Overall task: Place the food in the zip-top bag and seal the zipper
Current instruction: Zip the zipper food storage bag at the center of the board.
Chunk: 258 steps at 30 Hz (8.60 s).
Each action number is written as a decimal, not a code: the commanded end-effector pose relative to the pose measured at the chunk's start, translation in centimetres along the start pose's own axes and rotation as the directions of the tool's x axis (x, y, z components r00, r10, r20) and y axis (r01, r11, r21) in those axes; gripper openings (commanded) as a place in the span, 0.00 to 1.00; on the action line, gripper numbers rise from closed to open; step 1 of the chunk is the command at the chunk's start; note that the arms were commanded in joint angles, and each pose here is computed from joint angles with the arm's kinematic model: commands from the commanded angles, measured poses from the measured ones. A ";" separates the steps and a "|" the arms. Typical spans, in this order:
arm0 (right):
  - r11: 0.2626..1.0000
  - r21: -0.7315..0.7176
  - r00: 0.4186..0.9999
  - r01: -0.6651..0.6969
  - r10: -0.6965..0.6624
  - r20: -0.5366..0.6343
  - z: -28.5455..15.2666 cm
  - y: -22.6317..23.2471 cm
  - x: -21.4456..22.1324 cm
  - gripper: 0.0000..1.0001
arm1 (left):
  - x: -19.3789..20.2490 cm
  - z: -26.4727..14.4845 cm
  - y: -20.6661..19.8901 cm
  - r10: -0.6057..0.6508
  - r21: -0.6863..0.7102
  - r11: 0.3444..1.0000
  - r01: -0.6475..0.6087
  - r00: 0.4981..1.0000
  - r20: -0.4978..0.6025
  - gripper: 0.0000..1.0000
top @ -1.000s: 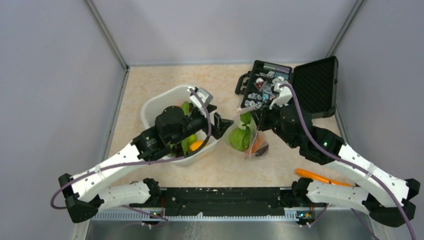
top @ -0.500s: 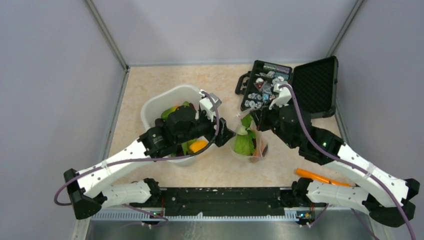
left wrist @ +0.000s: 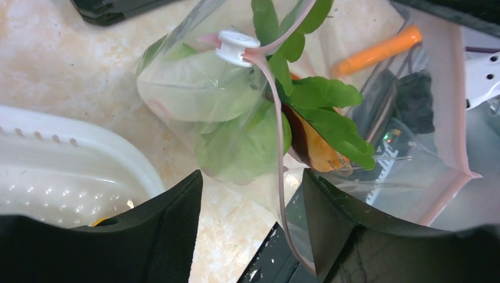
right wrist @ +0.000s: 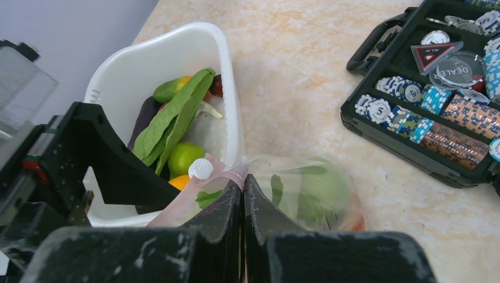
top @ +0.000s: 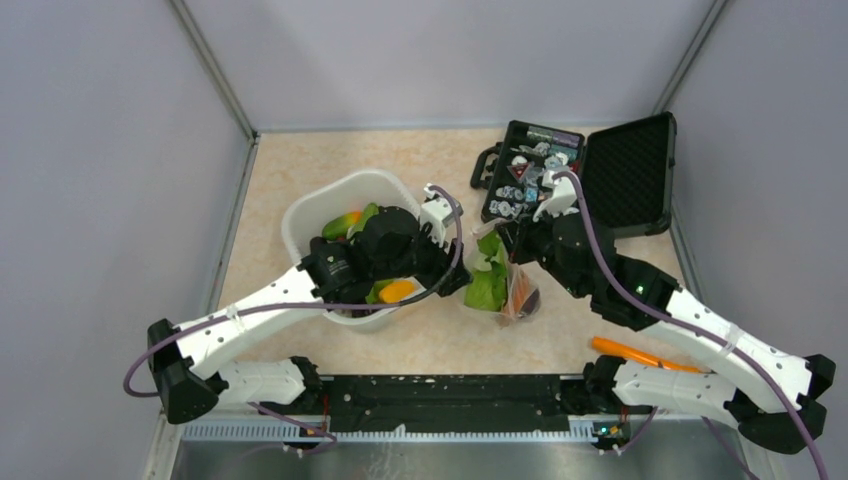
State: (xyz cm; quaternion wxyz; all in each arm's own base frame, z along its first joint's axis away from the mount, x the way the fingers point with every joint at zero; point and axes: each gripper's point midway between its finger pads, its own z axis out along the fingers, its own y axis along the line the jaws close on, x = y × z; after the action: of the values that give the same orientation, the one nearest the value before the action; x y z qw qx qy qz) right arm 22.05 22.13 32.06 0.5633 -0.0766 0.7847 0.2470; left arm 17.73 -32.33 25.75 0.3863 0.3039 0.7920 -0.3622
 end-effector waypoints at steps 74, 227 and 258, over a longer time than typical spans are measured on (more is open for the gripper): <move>0.697 -0.576 0.901 0.427 -0.378 0.211 0.0 -6.0 -3.0 0.63 | -10.6 -0.7 -2.1 0.411 0.123 0.881 -0.457 0.867 0.282 0.00; 0.556 -0.761 0.933 0.335 -0.306 0.187 -4.9 -1.1 -0.1 0.08 | -9.3 2.5 -6.1 0.508 0.310 0.794 -0.522 0.851 0.132 0.00; 0.563 -0.741 0.924 0.366 -0.318 0.214 -5.1 -1.0 -0.9 0.00 | -9.9 1.8 -6.2 0.522 0.296 0.787 -0.542 0.840 0.151 0.00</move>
State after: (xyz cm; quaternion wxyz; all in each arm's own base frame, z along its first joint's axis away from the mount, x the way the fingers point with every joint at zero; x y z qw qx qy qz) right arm 19.06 18.36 32.19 0.5210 -0.4304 0.5877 0.4448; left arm 19.32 -39.01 31.82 0.3974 0.5643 0.6295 -0.3569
